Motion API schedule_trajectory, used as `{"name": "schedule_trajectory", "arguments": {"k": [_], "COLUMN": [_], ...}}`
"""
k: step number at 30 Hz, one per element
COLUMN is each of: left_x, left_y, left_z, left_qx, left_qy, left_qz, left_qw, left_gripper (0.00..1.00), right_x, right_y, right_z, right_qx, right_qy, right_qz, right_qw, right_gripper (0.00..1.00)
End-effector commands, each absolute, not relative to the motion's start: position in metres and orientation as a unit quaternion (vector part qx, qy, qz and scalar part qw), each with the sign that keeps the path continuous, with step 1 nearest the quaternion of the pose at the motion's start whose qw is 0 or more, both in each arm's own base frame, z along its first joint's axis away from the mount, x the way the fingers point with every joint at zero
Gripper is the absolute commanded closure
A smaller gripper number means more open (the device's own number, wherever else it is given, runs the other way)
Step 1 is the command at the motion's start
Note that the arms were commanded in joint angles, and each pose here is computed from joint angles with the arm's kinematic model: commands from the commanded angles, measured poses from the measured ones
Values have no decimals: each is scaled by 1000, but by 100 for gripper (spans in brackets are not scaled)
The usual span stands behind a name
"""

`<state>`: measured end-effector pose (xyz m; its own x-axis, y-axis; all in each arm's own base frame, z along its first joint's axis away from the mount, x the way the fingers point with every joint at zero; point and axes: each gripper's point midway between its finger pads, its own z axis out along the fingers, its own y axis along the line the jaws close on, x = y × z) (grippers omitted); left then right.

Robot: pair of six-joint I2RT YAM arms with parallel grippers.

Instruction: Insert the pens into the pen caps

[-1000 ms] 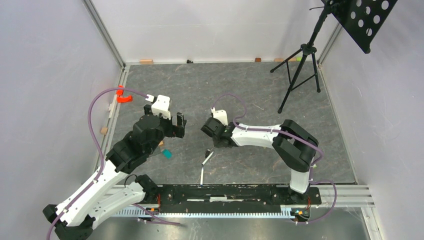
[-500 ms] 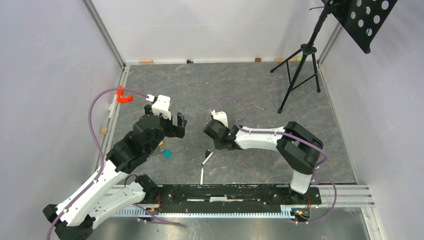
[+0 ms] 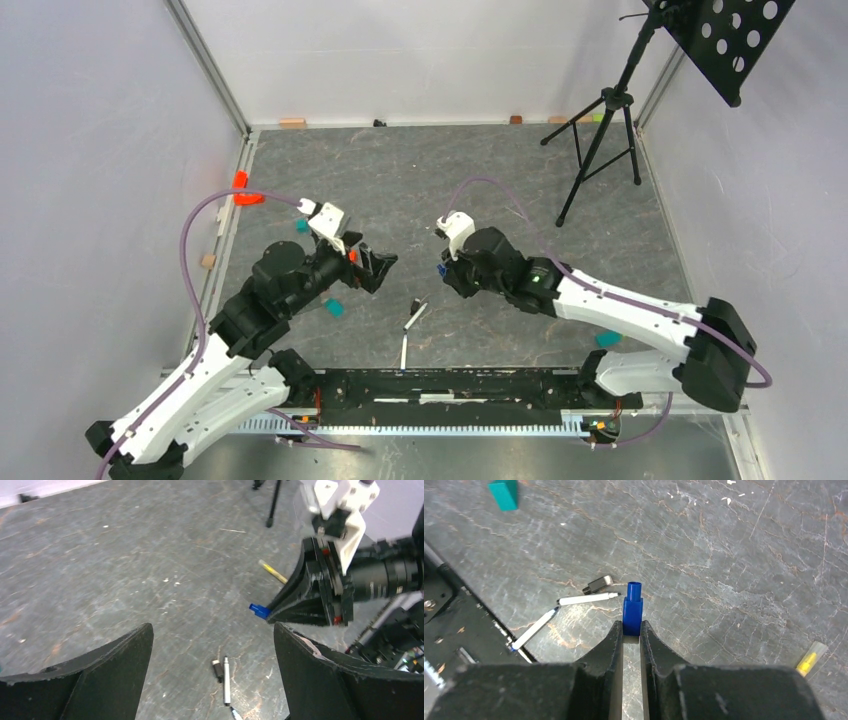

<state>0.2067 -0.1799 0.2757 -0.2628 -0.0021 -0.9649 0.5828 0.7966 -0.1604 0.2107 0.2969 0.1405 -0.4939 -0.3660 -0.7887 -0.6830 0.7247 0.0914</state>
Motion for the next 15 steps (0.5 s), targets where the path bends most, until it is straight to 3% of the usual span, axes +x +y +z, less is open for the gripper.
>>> {"name": "schedule_trajectory", "arguments": {"k": [1, 8, 15], "left_x": [198, 191, 187], "left_y": [-207, -213, -226], "left_z": [279, 276, 244], "left_qx": [255, 377, 550], "left_qy": [695, 592, 506], "left_qz": [-310, -264, -170], "left_qw": [597, 662, 642], "left_gripper": [5, 5, 13], "right_x": [203, 201, 187], "right_y": [293, 281, 293], "right_z": [171, 174, 177], "right_qx": [-347, -333, -346], "right_qy": [813, 829, 824], "right_qz": [249, 313, 354], "right_qw": [396, 323, 275], "right_gripper": [100, 100, 100]}}
